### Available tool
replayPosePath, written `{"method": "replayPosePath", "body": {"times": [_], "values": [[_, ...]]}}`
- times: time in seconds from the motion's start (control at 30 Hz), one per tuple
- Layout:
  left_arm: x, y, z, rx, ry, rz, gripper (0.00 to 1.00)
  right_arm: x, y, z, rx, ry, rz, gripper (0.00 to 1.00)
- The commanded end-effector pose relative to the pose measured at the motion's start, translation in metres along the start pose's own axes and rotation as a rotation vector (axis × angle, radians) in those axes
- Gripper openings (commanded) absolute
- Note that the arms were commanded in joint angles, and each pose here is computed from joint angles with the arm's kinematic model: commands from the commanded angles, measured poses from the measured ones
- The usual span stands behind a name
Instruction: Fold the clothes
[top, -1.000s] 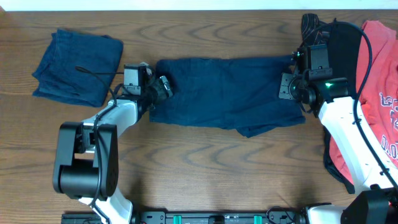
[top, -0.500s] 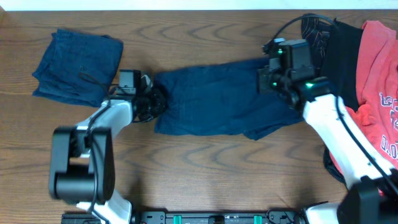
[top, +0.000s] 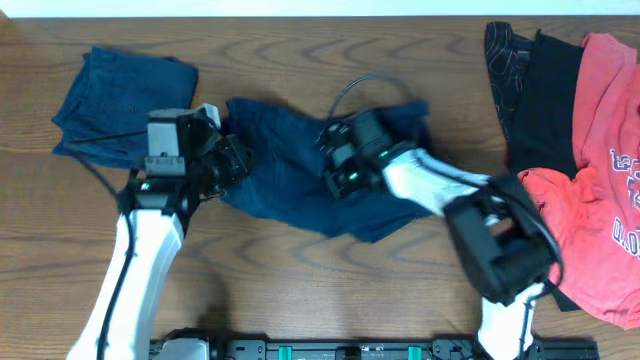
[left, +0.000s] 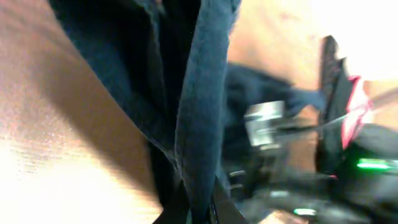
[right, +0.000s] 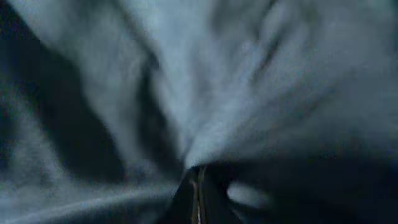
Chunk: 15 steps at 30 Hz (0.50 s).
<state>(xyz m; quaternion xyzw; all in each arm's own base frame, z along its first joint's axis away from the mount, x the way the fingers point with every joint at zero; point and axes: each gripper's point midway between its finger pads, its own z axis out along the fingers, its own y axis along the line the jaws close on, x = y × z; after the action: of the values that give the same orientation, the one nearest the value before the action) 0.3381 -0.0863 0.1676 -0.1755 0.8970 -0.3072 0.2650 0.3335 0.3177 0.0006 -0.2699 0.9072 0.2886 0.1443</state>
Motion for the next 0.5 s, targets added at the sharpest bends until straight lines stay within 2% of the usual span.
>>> {"method": "replayPosePath", "body": {"times": [0.0,0.13,0.23,0.37,0.47], "values": [[-0.009,-0.016,-0.017,0.039,-0.055,0.022,0.06,0.014,0.029,0.024,-0.048,0.041,-0.018,0.01],[-0.006,-0.015,-0.019,0.035,-0.049,0.019,0.06,-0.007,0.058,0.025,-0.076,-0.036,-0.100,0.09],[-0.005,-0.014,-0.019,0.030,-0.044,0.019,0.06,-0.036,0.054,0.002,-0.001,-0.108,-0.095,0.14],[-0.005,-0.012,-0.019,0.021,-0.046,0.044,0.06,-0.075,0.008,-0.069,0.236,-0.229,-0.026,0.17],[-0.007,-0.005,-0.019,-0.016,-0.060,0.040,0.06,-0.078,-0.032,-0.123,0.373,-0.264,0.057,0.21]]}}
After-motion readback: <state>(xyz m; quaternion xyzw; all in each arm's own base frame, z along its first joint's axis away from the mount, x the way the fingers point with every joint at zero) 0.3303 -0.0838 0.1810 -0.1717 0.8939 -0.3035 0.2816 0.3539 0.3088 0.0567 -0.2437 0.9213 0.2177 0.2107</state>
